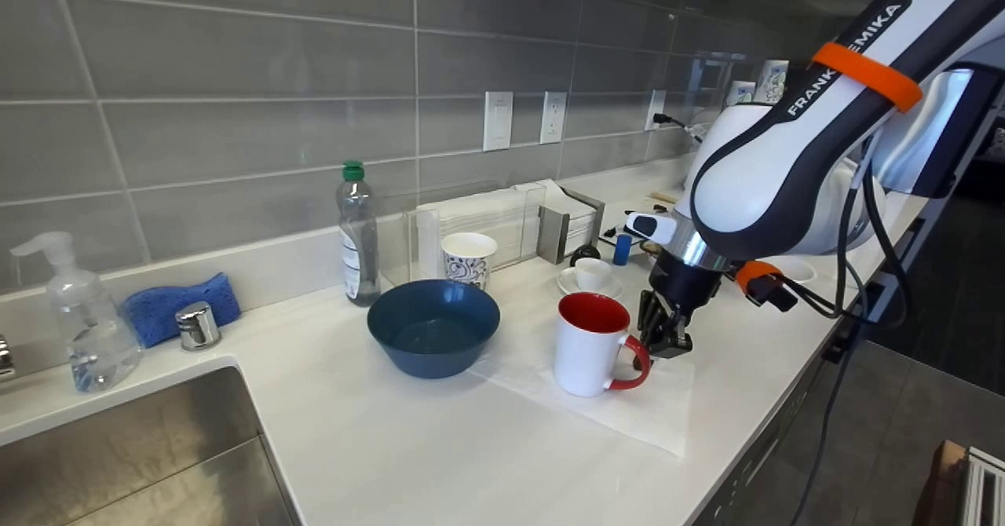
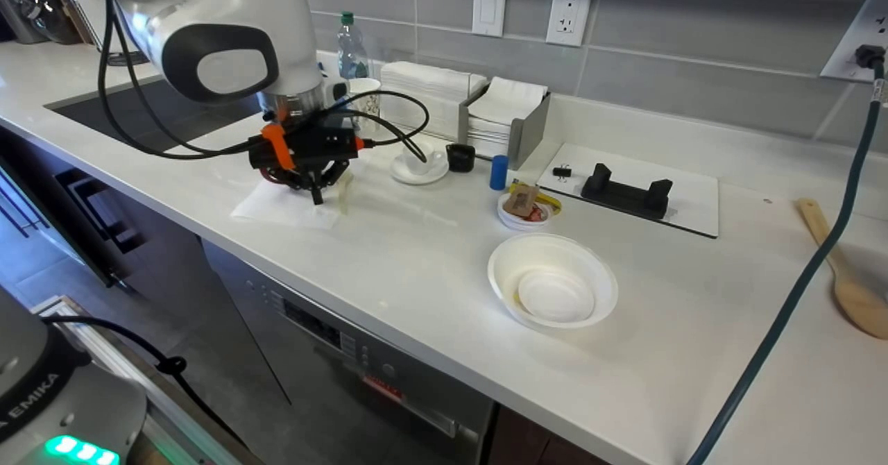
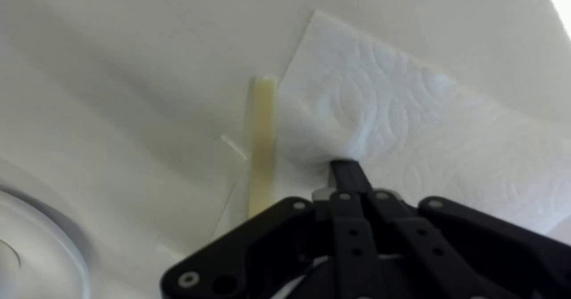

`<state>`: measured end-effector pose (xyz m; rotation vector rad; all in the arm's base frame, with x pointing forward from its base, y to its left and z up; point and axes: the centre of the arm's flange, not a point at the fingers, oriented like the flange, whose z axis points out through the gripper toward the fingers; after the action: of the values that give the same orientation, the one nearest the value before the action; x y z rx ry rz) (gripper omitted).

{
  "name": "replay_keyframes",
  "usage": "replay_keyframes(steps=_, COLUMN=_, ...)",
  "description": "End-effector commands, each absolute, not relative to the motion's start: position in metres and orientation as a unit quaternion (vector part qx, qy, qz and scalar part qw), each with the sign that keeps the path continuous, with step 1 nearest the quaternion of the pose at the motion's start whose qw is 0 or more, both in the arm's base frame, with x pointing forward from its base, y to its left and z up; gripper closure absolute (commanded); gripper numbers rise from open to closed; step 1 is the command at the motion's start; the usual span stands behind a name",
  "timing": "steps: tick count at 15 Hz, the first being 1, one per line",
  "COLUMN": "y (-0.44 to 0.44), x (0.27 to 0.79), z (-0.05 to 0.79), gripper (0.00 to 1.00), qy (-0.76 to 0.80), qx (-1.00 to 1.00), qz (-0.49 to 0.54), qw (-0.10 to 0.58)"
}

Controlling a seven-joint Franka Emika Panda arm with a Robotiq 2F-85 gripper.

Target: Slide the paper towel with a cup on it to the right

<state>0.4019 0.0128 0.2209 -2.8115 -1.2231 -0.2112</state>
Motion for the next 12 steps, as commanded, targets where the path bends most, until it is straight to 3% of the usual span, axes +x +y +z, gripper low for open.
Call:
replay_keyframes(steps=1, y=-0.011, x=0.363, z=0.205, gripper=1.0, qy=-0.392, qx=-0.919, qz=-0.019, qw=0.038)
replay_keyframes(steps=12, y=-0.044, x=0.358, z=0.207, gripper=1.0, qy=-0.406, qx=-0.914, qz=0.016, qw=0.003)
